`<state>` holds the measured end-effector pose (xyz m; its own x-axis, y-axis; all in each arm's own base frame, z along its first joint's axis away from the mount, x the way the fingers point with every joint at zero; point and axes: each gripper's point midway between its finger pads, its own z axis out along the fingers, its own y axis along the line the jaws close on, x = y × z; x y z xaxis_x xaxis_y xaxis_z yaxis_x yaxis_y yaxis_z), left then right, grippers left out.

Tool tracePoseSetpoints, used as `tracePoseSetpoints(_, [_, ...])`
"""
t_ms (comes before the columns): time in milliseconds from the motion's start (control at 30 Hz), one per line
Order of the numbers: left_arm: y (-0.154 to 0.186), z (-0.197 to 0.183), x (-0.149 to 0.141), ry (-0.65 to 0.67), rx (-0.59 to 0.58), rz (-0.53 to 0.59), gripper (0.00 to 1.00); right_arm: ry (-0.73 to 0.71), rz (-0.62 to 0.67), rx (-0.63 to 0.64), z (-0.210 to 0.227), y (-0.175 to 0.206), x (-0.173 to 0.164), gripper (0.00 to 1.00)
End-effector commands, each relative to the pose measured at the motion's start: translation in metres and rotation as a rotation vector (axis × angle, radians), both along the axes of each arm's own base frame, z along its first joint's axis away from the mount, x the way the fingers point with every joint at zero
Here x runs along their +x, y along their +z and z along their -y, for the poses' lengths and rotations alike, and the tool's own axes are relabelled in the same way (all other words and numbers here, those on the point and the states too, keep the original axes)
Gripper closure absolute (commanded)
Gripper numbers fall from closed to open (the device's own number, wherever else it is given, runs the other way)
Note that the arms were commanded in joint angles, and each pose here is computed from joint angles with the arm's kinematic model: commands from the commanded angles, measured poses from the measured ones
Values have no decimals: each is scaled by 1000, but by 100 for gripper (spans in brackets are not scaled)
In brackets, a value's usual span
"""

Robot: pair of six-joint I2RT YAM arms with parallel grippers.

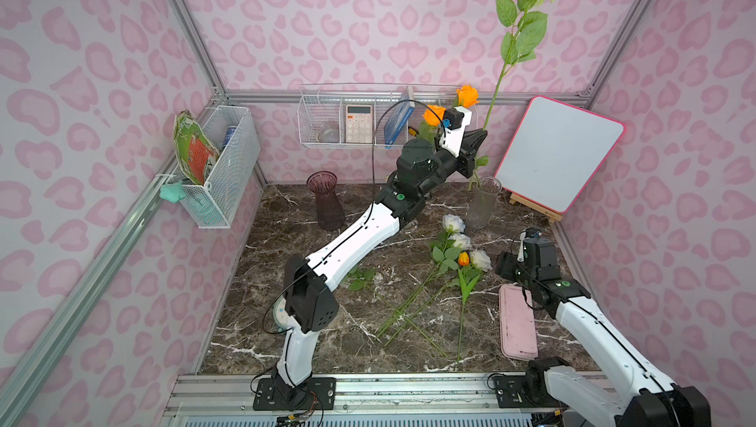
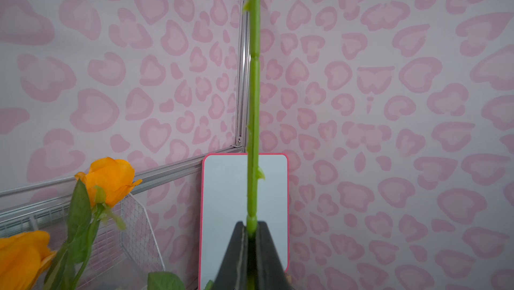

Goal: Arrange the flowers in different vases according to their colors
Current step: Insert the flower into the vase.

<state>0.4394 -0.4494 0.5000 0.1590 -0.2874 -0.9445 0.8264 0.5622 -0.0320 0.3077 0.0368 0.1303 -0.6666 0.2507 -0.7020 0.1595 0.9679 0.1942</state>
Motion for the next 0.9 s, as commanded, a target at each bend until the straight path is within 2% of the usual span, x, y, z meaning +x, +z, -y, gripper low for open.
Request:
tracePoseSetpoints(0, [13, 8, 3, -81, -85, 57, 100, 5, 30, 9, -2, 2, 8, 27])
tracePoseSetpoints(133, [-3, 4, 31, -105, -154, 33, 100, 19, 18, 15, -4, -5, 12, 27])
tracePoseSetpoints(267, [-22, 10, 43, -113, -178, 47, 100, 31, 1, 18, -7, -14, 14, 27])
tracePoseSetpoints(533, [-53, 26, 59, -128, -205, 37, 100, 51, -36, 5, -8, -28, 16, 27])
tracePoseSetpoints(867, [-92, 40, 73, -42, -193, 85, 100, 86, -34, 21, -12, -32, 14, 27])
